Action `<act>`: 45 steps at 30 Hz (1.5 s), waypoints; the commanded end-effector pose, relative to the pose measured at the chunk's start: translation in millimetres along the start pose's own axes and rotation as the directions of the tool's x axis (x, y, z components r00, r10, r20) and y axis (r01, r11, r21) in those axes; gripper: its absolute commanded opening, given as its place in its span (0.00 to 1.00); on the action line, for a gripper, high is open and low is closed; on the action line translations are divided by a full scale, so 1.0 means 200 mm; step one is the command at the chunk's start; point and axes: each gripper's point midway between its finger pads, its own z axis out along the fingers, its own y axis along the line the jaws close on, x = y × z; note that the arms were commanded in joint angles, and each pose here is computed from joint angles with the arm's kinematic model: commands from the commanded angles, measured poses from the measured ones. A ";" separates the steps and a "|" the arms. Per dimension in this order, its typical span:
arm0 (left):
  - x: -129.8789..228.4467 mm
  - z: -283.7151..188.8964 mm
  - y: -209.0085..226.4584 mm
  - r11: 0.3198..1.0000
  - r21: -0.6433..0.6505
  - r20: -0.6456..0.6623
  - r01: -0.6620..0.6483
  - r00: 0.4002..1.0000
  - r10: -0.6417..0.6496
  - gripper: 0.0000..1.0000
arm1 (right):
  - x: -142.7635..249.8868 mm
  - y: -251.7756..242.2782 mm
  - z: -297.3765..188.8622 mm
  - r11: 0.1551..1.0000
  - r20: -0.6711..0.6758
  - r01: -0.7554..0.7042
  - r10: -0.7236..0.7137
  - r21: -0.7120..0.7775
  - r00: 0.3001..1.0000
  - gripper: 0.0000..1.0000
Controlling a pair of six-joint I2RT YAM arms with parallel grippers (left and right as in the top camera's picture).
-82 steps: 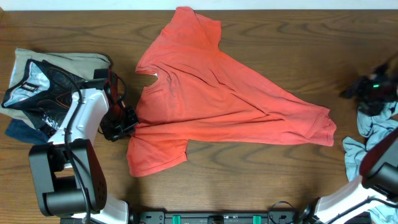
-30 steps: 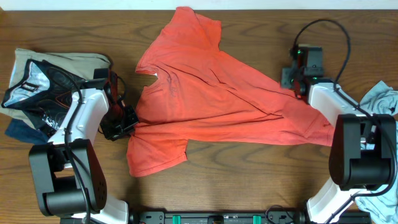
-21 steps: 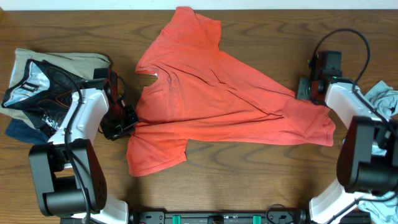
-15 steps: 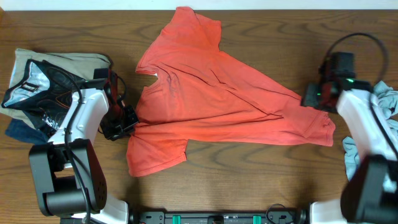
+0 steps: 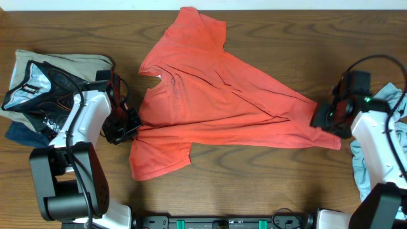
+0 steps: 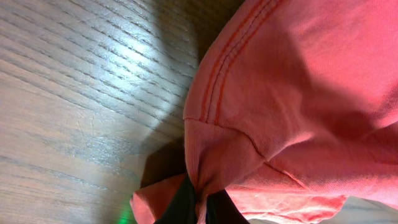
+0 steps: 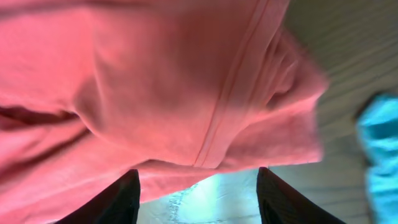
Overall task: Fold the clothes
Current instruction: 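Grasp the red shirt's right hem corner with the right gripper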
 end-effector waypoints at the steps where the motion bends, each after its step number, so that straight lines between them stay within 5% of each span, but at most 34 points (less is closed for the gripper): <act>1: 0.00 0.01 0.03 1.000 -0.022 -0.004 0.007 1.000 -0.007 0.06 | 0.09 0.01 0.09 0.999 -0.045 -0.016 0.015 -0.028 0.999 0.57; 9: 0.00 0.01 0.03 1.000 -0.022 -0.004 0.007 1.000 -0.007 0.06 | 0.14 0.00 0.23 0.999 -0.006 -0.034 0.034 -0.038 0.999 0.49; 11: 0.01 0.01 0.03 1.000 -0.022 -0.005 0.007 1.000 -0.007 0.06 | 0.14 0.00 0.24 0.998 0.006 -0.040 0.040 -0.042 0.999 0.38; 15: 0.00 0.01 0.03 1.000 -0.022 -0.004 0.007 1.000 -0.007 0.06 | 0.11 0.00 0.25 0.998 0.033 -0.038 0.040 -0.049 0.999 0.01; 23: 0.00 0.01 0.03 1.000 -0.022 -0.004 0.007 1.000 -0.007 0.06 | 0.02 0.03 0.22 0.996 0.087 -0.048 0.055 -0.080 0.995 0.01; 27: 0.00 0.01 0.03 1.000 -0.022 -0.004 0.007 1.000 -0.007 0.06 | -0.22 0.13 0.08 0.983 0.228 -0.023 0.065 -0.183 0.972 0.01; 31: 0.00 0.01 0.03 1.000 -0.022 -0.004 0.007 1.000 -0.007 0.07 | -0.67 0.24 -0.22 0.966 0.532 0.058 0.088 -0.252 0.842 0.01; 36: 0.01 0.01 0.03 1.000 -0.022 -0.005 0.007 1.000 -0.007 0.06 | -0.91 0.30 -0.48 0.954 0.710 0.127 0.108 -0.270 0.696 0.02; 38: 0.00 0.01 0.03 1.000 -0.022 -0.004 0.007 1.000 -0.007 0.06 | -0.90 0.30 -0.47 0.955 0.702 0.125 0.106 -0.269 0.705 0.23; 40: 0.00 0.01 0.03 1.000 -0.022 -0.004 0.007 1.000 -0.007 0.06 | -0.84 0.28 -0.40 0.961 0.656 0.117 0.079 -0.250 0.751 0.78; 41: 0.00 0.01 0.03 1.000 -0.022 -0.004 0.007 1.000 -0.007 0.06 | -0.80 0.27 -0.36 0.965 0.627 0.119 0.057 -0.235 0.777 0.95; 45: 0.00 0.01 0.03 1.000 -0.022 -0.004 0.007 1.000 -0.007 0.07 | -0.57 0.18 -0.19 0.986 0.440 0.069 0.004 -0.150 0.898 0.99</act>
